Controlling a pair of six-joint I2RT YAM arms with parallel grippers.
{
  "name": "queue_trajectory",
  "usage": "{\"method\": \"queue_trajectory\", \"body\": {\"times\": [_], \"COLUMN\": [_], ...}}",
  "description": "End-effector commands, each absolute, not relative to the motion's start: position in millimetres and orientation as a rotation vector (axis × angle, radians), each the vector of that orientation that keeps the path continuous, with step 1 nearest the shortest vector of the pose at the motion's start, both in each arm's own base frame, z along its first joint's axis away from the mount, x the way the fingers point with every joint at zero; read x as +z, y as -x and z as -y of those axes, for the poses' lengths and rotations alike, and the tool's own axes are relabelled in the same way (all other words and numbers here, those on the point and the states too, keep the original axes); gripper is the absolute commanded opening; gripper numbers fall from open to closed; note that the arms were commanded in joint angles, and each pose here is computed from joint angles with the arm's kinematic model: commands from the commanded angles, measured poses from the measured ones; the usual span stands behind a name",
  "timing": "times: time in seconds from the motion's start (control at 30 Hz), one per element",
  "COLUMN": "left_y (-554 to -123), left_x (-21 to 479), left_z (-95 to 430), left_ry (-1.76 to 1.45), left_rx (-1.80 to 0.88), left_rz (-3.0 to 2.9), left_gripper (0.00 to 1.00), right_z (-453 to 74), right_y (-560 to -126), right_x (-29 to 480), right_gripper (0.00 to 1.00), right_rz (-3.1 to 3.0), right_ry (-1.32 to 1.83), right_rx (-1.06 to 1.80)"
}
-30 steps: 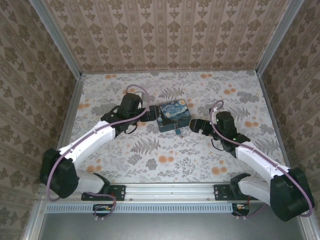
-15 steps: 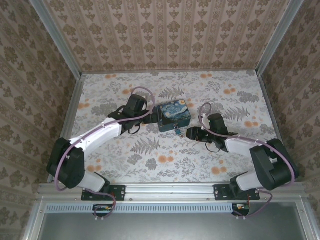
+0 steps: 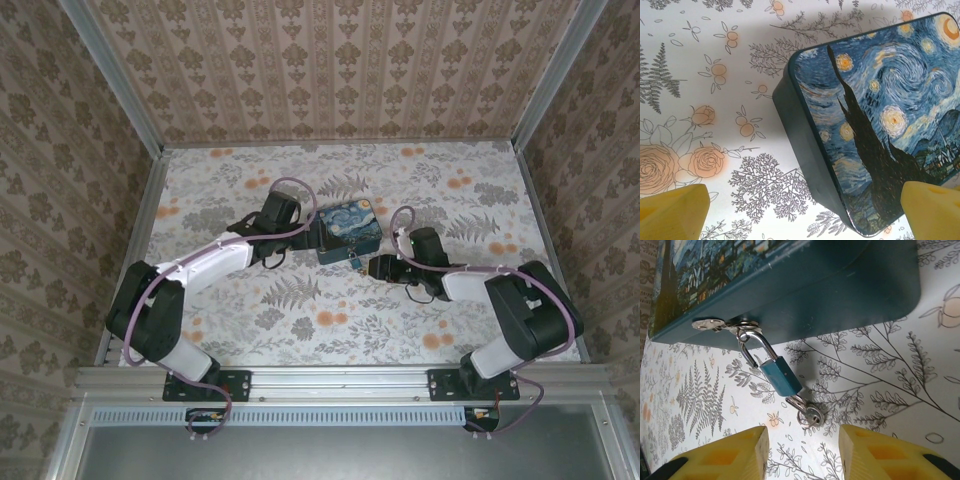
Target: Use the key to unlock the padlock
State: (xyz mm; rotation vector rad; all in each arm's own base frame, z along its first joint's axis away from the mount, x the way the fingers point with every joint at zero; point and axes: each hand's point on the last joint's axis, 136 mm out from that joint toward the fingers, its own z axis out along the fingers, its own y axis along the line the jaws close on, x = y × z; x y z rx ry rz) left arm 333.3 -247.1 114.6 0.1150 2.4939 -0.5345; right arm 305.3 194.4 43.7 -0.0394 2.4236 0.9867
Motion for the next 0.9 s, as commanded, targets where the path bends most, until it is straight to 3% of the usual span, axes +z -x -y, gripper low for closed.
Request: {"method": "queue_trajectory", "body": {"times": [0.0,0.87], "left_y": [-344.5,-345.3], "left_x": [130.2,139.6], "left_z": [243.3,255.6], "left_ry": [-0.055,-0.062], "left_rx": [-0.528,-0.68], "left_rz": [-2.434,-2.443], "left_gripper": [1.0,1.0], "right_z": [-206.5,-227.5], "right_y": [-319.8,-326.9], "right_x": [56.1,32.3], "right_gripper": [0.43,0.44], "right_rz": [-2.359,-2.375], "right_ry": [0.102,0.201], "right_rx": [1.009,1.01]}}
